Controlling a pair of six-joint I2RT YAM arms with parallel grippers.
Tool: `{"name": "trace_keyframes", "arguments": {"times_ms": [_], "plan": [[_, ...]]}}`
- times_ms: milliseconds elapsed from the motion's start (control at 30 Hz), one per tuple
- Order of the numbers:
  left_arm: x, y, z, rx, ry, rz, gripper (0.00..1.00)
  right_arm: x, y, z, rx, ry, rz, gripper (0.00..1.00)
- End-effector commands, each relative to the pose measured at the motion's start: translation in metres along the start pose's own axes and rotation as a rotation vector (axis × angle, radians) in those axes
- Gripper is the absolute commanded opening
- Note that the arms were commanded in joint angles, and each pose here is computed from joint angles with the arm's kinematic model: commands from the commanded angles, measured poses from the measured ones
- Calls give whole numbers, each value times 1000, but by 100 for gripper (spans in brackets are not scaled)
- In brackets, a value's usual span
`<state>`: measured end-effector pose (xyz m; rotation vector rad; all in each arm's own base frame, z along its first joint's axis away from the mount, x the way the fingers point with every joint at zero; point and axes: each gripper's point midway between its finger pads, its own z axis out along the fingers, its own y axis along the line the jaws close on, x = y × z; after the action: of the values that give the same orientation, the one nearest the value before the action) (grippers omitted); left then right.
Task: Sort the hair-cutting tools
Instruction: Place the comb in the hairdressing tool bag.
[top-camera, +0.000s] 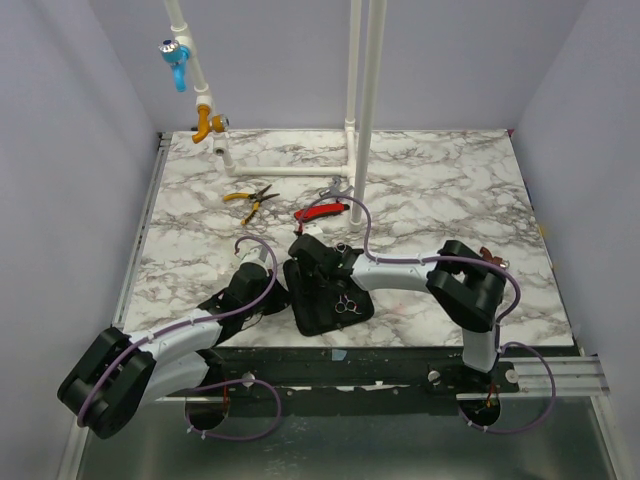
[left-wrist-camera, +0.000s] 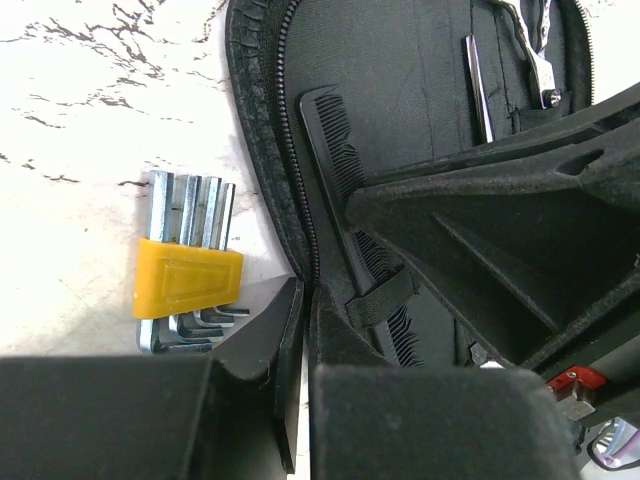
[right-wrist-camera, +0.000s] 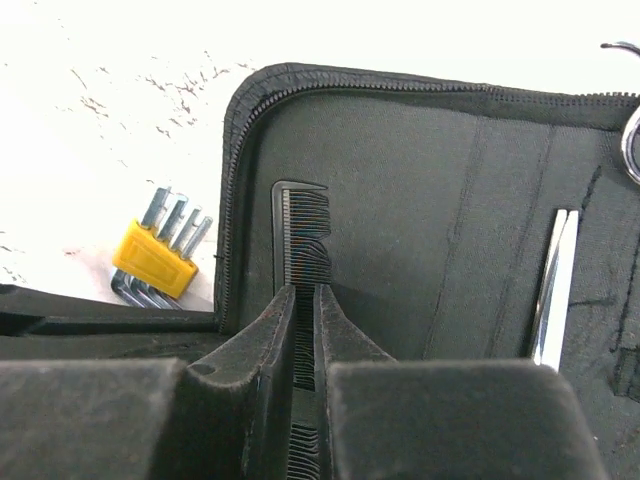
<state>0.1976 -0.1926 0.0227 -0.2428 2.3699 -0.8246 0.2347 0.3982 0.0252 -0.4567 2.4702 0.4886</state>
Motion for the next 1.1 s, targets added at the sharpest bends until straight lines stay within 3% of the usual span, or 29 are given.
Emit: {"name": "trace_keyframes", "arguments": {"times_ms": [0,400,467,600,767,1067], "plan": [[8,-12,-1,51,49,27,0,28,-20,17,81,83,-46,11],[9,-10,-2,44,47,24,0,11,-41,18,166,29,-24,8],[8,-9,-2,40,45,24,0,8,-39,10,152,14,-22,13],[7,-9,-3,35,37,22,0,6,-30,-6,82,-6,-30,34],[6,-8,-4,33,33,20,0,21,-16,-13,53,7,-99,48],[4,-12,-5,43,28,22,0,38,-18,3,102,56,-158,50]]}}
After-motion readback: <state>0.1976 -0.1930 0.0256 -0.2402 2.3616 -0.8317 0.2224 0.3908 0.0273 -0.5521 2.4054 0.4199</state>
